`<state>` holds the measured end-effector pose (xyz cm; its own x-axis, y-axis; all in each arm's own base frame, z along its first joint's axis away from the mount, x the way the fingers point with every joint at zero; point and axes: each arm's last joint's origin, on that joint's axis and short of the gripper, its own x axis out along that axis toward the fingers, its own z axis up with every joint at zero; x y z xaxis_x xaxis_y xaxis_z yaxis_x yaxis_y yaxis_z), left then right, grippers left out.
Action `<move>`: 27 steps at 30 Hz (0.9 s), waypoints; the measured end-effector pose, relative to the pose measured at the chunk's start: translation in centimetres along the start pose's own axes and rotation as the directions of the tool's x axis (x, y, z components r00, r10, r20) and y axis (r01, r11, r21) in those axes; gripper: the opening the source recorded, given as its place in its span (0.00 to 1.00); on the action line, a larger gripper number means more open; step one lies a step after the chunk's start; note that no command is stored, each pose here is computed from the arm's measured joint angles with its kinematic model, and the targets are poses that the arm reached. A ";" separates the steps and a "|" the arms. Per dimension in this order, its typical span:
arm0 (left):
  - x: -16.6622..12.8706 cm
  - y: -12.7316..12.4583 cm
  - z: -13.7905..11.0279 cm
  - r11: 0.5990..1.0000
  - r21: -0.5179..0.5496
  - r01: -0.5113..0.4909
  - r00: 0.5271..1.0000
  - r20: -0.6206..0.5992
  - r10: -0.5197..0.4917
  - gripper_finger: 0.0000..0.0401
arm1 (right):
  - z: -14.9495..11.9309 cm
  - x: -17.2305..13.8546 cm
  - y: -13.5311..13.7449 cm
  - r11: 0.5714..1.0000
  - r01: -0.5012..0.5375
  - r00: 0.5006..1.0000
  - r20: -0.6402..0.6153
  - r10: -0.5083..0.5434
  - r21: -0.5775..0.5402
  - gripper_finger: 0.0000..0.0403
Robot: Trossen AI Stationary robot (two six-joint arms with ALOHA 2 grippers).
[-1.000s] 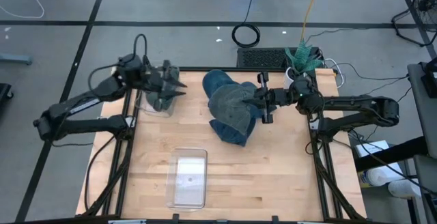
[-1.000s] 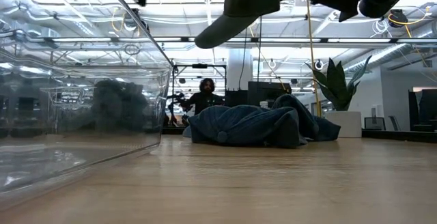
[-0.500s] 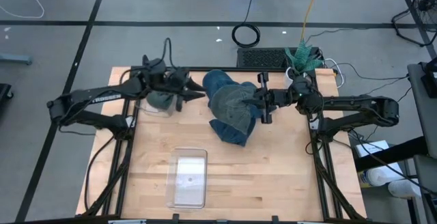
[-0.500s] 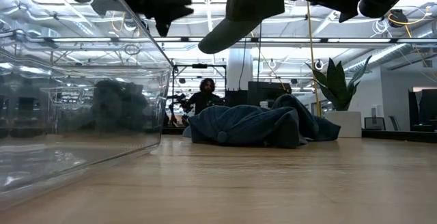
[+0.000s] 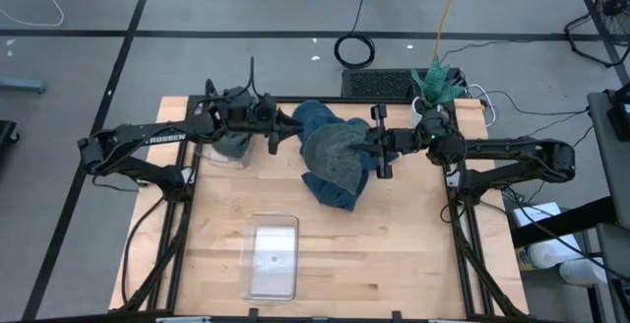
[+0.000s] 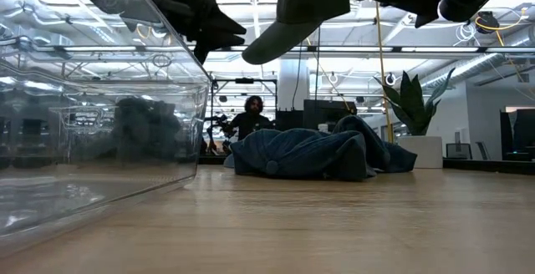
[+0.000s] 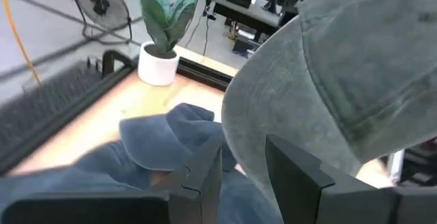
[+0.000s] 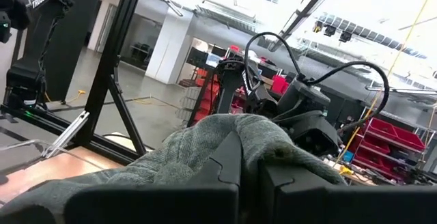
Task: Pick & Place hat
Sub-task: Put the green cap into the top transparent bin
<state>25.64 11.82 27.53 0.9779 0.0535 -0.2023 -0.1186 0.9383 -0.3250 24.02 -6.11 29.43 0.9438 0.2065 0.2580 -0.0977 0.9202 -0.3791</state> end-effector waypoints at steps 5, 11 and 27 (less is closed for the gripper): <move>-0.1 0.4 -0.1 0.998 -0.062 -0.020 1.000 -0.017 0.019 0.30 | 0.4 0.2 0.3 0.996 -0.007 0.999 0.032 0.009 -0.090 0.00; 0.1 -0.2 0.0 0.996 -0.090 0.010 1.000 0.004 -0.010 0.30 | 1.0 0.6 1.1 0.953 -0.006 0.996 0.084 0.033 -0.302 0.00; 0.7 -3.4 -0.1 0.958 -0.162 0.238 0.970 -0.012 -0.243 0.32 | 1.7 0.7 1.2 0.907 0.075 0.991 0.128 -0.024 -0.414 0.00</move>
<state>26.69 8.64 28.37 0.9753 -0.1797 -0.1282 0.0908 0.8558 -0.5092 24.03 -4.30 30.62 0.8976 0.2255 0.3787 0.1129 0.7128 -0.6922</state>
